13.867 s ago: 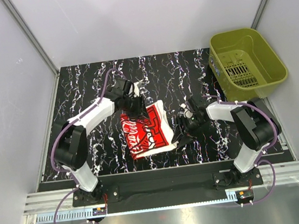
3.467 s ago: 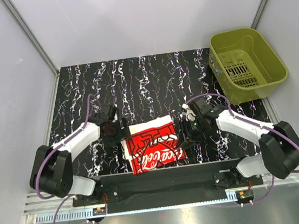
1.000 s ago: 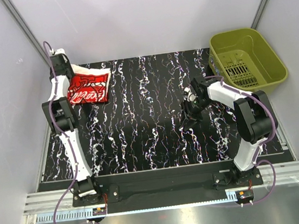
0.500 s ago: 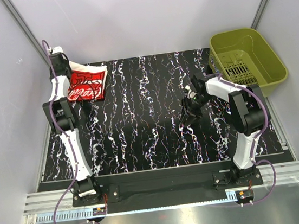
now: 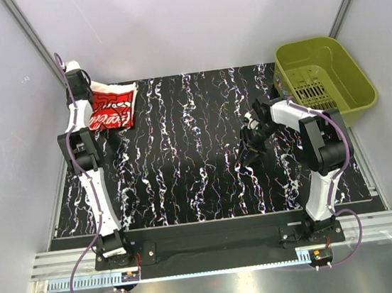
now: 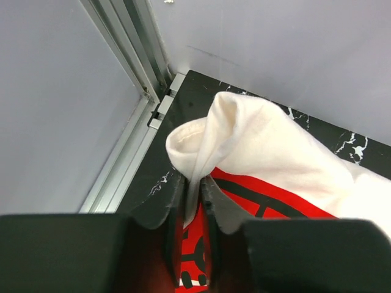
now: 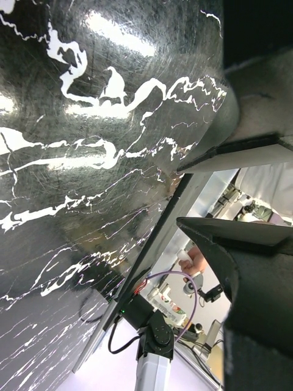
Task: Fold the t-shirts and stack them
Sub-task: Neatly place the folded tshirt to the corner
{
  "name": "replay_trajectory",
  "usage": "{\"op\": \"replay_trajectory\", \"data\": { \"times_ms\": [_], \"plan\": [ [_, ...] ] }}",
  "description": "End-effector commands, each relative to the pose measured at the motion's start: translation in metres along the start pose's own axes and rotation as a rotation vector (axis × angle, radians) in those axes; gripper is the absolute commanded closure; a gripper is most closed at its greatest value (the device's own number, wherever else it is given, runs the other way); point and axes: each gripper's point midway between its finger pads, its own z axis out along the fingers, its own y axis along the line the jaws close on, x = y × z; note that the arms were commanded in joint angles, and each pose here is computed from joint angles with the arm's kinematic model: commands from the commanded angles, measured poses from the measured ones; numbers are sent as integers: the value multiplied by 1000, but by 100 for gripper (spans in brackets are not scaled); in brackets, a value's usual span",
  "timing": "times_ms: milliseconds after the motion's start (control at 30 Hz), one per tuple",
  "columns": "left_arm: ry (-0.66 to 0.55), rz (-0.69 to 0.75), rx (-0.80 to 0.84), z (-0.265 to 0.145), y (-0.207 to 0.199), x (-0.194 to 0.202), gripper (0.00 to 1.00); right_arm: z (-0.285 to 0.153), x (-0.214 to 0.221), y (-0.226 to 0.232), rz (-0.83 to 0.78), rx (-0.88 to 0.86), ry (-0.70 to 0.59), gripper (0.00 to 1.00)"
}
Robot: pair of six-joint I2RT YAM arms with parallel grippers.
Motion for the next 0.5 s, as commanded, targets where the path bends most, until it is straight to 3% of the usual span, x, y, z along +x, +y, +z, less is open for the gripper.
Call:
{"op": "replay_trajectory", "data": {
  "times_ms": [0,33,67,100,133,167,233,300,333,367,467],
  "plan": [
    [-159,-53,-43,-6,12,-58,77,-7,-8,10,-21,-30,-14,58],
    [-153,-53,-47,-9,12,-59,74,-8,-7,11,-21,-30,-14,58],
    [-151,-51,-55,-13,12,-60,63,-9,-6,11,-21,-30,-14,58],
    [-159,-46,-75,-18,13,-65,58,-10,-5,12,-26,-33,-20,58],
    [-126,-30,-90,-20,14,-49,53,-11,-4,12,-32,-34,-23,58],
    [-163,-32,-122,-38,19,-72,38,-12,-1,12,-30,-36,-24,58],
    [-126,-43,-156,-51,25,-65,30,-17,2,16,-39,-48,-39,58],
    [-160,-69,-164,-83,28,-91,27,-23,9,21,-52,-62,-61,58],
    [-128,-66,-163,-89,28,-78,27,-26,11,22,-58,-66,-72,58],
    [-157,-77,-138,-114,19,-98,26,-27,16,21,-54,-66,-80,58],
    [-124,-63,-71,-151,-14,-89,26,-41,32,23,-72,-66,-141,57]
  ]
}}
